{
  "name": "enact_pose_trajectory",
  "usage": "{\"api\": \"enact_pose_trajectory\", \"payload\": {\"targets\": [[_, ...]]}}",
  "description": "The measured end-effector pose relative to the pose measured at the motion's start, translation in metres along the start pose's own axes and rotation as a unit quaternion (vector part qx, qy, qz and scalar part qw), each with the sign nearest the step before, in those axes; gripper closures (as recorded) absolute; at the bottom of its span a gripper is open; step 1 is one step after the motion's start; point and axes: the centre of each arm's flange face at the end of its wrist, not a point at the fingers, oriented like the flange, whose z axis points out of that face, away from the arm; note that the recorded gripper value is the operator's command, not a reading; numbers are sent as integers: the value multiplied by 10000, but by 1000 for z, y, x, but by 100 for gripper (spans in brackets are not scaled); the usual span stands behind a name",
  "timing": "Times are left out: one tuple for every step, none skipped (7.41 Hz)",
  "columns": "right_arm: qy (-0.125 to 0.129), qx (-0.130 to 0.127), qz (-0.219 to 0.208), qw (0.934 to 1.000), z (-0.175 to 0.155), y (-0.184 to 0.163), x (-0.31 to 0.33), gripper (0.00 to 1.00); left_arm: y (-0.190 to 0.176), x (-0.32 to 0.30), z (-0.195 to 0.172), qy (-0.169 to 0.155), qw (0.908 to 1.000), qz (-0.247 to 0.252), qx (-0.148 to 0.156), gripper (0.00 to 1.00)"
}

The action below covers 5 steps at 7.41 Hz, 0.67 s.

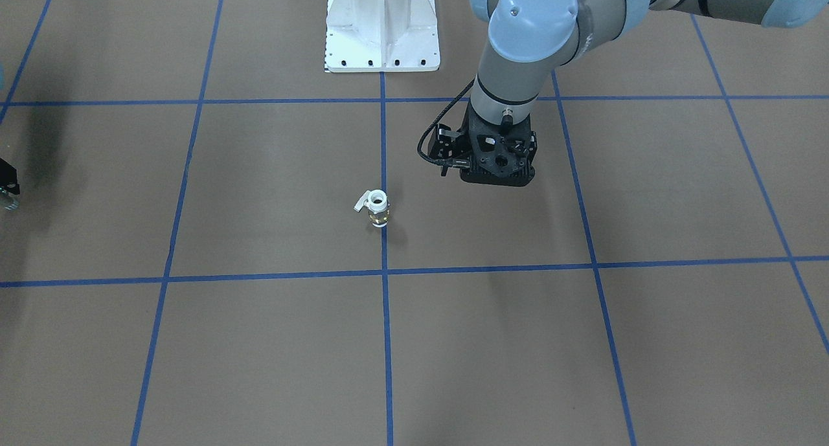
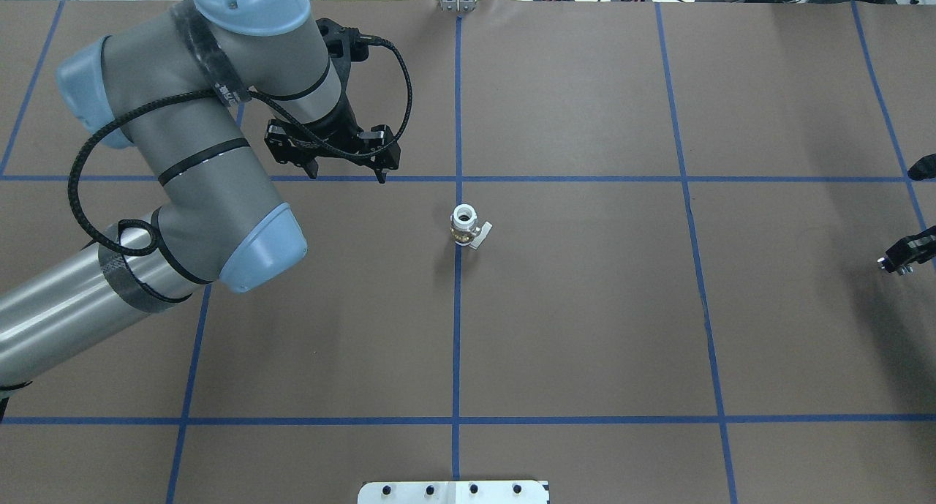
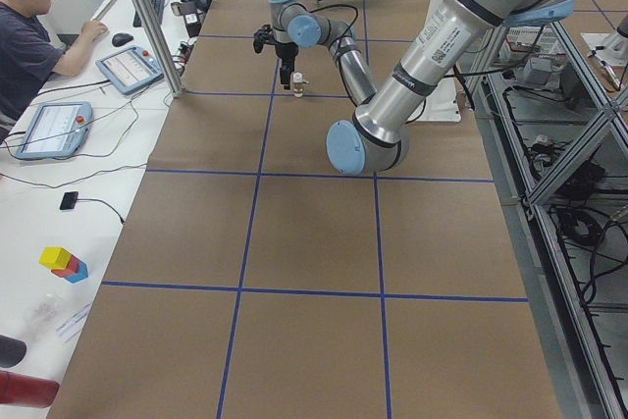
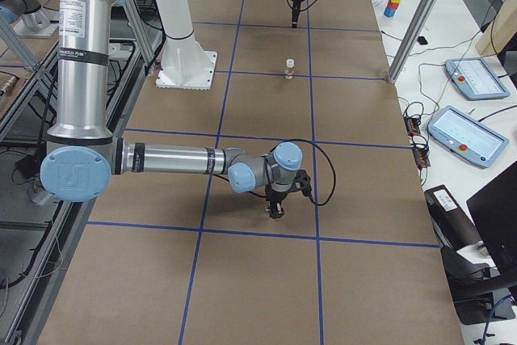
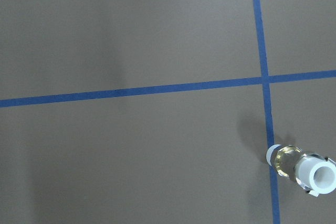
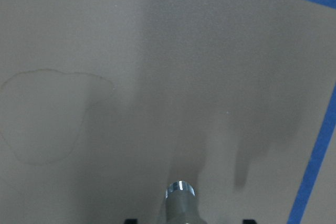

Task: Assemble PPR valve and pipe with both arms
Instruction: 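Carry the silver pipe with the right gripper toward the standing valve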

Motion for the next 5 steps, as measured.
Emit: {"api": "enact_pose_trajectory", "payload": {"targets": [[-4, 3, -37, 10000, 0, -2, -2, 53, 0, 0, 0, 0, 10000, -2, -2, 0], [-6, 12, -74, 10000, 0, -5, -5, 53, 0, 0, 0, -1, 10000, -3, -1, 0], [-7, 19, -97, 10000, 0, -6, -6, 53, 1, 1, 1, -2, 10000, 1, -5, 0], [-6, 23, -112, 9999, 0, -7, -7, 52, 1, 1, 1, -3, 10000, -2, -10, 0], [-2, 19, -119, 9999, 0, -7, -6, 52, 2, 2, 2, -4, 10000, -3, -18, 0]]}}
